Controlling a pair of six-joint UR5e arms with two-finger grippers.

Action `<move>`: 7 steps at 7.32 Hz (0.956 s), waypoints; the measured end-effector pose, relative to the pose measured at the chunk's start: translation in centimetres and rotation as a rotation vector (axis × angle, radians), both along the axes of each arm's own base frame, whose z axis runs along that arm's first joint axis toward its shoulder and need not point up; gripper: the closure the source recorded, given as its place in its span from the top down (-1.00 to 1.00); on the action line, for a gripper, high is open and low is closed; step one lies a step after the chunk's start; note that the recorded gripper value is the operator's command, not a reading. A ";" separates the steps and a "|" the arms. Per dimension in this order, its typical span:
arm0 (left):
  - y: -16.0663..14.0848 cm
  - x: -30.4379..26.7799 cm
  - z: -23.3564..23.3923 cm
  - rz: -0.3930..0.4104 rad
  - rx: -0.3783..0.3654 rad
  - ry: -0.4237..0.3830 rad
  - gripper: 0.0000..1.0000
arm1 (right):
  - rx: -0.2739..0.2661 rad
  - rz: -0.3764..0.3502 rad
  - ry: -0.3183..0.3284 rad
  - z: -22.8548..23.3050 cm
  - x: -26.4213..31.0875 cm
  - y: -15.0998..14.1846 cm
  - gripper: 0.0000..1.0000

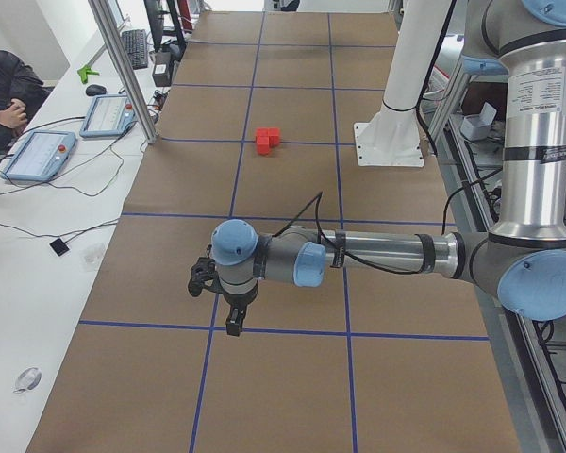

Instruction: Form red blocks into L shape at center

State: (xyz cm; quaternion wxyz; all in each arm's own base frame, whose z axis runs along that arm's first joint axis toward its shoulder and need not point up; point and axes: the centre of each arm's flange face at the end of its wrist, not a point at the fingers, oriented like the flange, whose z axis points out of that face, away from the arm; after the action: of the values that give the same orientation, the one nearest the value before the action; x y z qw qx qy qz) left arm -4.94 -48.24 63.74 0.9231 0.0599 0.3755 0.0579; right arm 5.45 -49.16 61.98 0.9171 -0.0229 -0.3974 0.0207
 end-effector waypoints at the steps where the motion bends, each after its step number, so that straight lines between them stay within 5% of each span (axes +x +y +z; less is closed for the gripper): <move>1: 0.0 0.0 0.0 0.000 0.000 -0.001 1.00 | -0.005 -0.001 0.000 0.3 0.0 0.4 0.99; 7: 0.1 0.0 0.3 0.000 -0.005 -0.004 1.00 | 0.022 0.000 -0.002 2.2 0.0 3.2 0.99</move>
State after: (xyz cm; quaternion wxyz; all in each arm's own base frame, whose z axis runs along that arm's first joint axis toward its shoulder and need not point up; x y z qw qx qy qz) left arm -4.97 -48.10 64.01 0.9239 0.0573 0.3739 0.0569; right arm 5.50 -45.92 64.16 0.9170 -0.0129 -0.3984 0.0163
